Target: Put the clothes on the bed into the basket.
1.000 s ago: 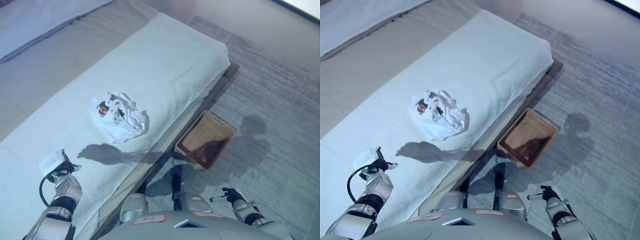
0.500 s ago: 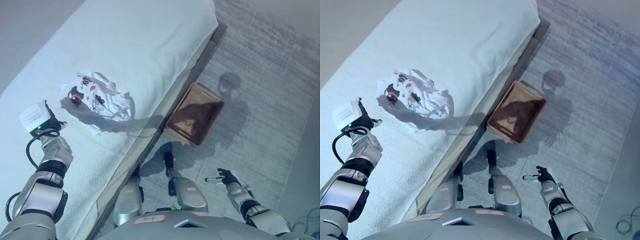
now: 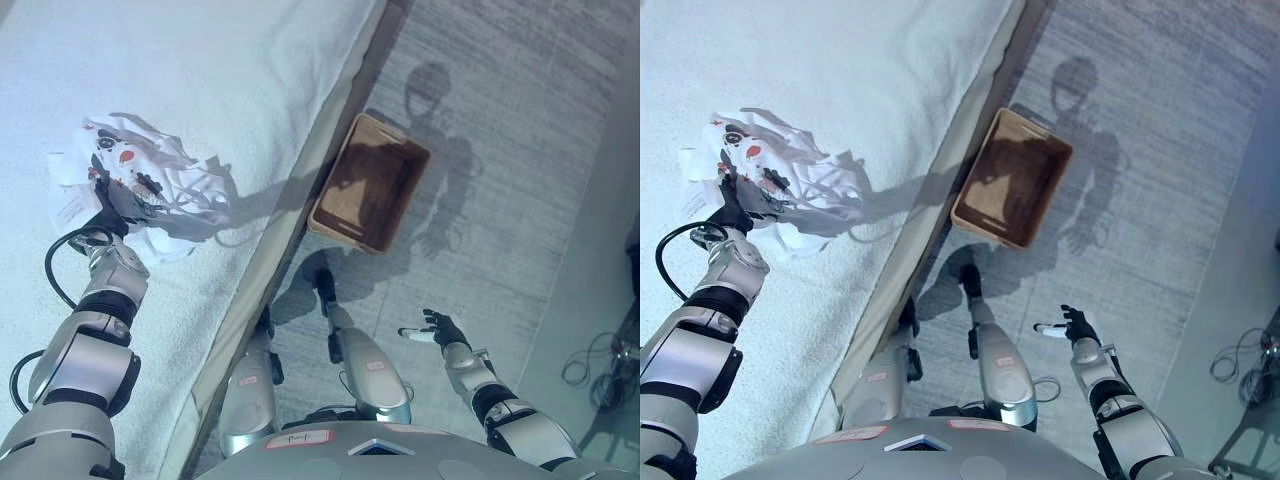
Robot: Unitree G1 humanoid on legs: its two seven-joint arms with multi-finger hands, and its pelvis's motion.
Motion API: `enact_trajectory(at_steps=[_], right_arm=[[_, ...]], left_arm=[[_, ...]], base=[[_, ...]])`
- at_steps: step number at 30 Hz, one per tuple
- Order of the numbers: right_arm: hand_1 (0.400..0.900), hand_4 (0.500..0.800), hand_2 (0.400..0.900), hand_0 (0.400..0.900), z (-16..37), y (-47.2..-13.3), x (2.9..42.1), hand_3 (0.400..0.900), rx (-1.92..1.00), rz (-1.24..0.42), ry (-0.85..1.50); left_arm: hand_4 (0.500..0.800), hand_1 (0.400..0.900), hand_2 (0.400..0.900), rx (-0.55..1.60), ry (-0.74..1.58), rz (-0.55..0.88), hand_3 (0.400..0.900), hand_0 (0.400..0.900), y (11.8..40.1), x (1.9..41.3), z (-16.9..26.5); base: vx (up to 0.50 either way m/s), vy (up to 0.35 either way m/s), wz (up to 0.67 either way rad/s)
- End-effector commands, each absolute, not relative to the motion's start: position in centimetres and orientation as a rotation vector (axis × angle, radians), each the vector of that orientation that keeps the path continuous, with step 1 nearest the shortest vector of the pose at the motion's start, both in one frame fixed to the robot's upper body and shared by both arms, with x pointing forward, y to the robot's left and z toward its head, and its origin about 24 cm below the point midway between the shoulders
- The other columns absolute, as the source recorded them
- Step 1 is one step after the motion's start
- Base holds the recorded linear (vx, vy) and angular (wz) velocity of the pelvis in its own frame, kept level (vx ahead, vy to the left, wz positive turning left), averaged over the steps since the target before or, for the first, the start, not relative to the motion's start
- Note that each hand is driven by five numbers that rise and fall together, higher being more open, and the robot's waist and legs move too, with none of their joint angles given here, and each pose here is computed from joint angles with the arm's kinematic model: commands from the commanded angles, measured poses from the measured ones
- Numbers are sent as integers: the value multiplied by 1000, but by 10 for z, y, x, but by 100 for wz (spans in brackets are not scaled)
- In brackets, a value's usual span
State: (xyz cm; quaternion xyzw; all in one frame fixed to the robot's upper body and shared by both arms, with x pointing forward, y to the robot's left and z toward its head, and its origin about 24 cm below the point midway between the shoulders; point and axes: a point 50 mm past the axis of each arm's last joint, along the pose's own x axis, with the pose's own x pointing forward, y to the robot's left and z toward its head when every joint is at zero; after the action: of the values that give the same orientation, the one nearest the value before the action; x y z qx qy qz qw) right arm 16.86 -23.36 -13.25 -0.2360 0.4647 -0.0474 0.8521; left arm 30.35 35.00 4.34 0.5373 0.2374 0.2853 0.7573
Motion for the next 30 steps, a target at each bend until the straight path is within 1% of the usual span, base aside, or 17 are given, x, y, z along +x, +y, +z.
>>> enact_trajectory(at_steps=[1,5,6,7,19,25,30], right_arm=[[900,800,900,900,-121,-261,174,900,-532,-213,948],[900,800,900,900,-117,-261,181,900,-524,-222,920],[900,800,900,900,-117,-260,182,900,-524,-221,915],[900,800,900,900,-117,-260,182,900,-523,-222,913],[900,800,900,900,-117,-260,178,900,-516,-213,906],[900,800,900,900,-119,-259,174,900,-509,-207,915],[900,800,900,900,-123,-262,165,900,-512,-199,951]], left_arm=[[800,900,900,1131,371,703,900,900,352,328,88],[800,900,900,1150,371,695,900,900,349,335,96],[646,643,643,1153,376,686,643,643,347,337,94],[502,404,404,1160,386,685,404,404,347,336,93],[500,400,400,1188,400,639,400,400,333,341,84],[500,400,400,1133,422,633,400,400,329,337,72],[500,400,400,1060,419,585,400,400,315,335,57]], base=[[4,14,-10],[3,11,-7],[0,0,0],[0,0,0],[3,1,-1],[5,-11,-1],[38,-31,-7]])
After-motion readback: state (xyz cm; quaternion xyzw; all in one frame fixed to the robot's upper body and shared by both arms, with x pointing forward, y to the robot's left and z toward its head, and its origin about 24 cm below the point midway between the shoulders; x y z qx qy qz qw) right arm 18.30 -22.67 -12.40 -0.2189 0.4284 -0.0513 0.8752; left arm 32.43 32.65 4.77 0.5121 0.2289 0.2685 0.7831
